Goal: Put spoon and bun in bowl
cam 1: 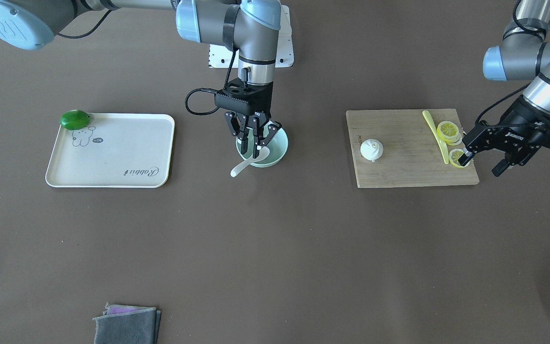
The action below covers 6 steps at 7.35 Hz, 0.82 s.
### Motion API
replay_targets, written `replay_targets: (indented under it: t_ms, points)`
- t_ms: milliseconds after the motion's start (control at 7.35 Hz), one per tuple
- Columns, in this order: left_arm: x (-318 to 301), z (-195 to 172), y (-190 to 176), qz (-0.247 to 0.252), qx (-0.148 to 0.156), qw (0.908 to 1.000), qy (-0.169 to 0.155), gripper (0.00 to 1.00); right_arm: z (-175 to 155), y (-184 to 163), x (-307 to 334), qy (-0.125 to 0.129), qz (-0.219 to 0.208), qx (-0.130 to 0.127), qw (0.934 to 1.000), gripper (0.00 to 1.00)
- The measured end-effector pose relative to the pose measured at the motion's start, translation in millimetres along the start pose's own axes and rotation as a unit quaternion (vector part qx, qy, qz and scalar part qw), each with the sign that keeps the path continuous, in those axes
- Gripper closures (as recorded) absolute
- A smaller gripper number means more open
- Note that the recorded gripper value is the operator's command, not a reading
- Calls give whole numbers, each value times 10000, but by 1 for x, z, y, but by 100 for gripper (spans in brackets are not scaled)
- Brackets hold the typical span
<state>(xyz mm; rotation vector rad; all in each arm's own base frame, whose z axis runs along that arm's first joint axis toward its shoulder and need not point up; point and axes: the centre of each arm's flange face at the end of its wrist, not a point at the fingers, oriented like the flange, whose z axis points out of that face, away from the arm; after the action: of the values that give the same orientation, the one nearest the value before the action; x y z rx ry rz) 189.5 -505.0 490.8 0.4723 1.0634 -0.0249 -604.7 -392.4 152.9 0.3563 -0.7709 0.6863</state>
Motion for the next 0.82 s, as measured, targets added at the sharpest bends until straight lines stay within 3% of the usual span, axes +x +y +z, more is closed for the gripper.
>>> replay_targets:
  t_ms: [408, 817]
  points:
    - [33, 16, 12, -148, -96, 9997, 148, 2, -36, -46, 54, -298, -731, -195, 9967, 0]
    - [69, 36, 30, -249, -67, 9995, 192, 2, -44, -97, 72, -327, -996, -448, 9935, 0]
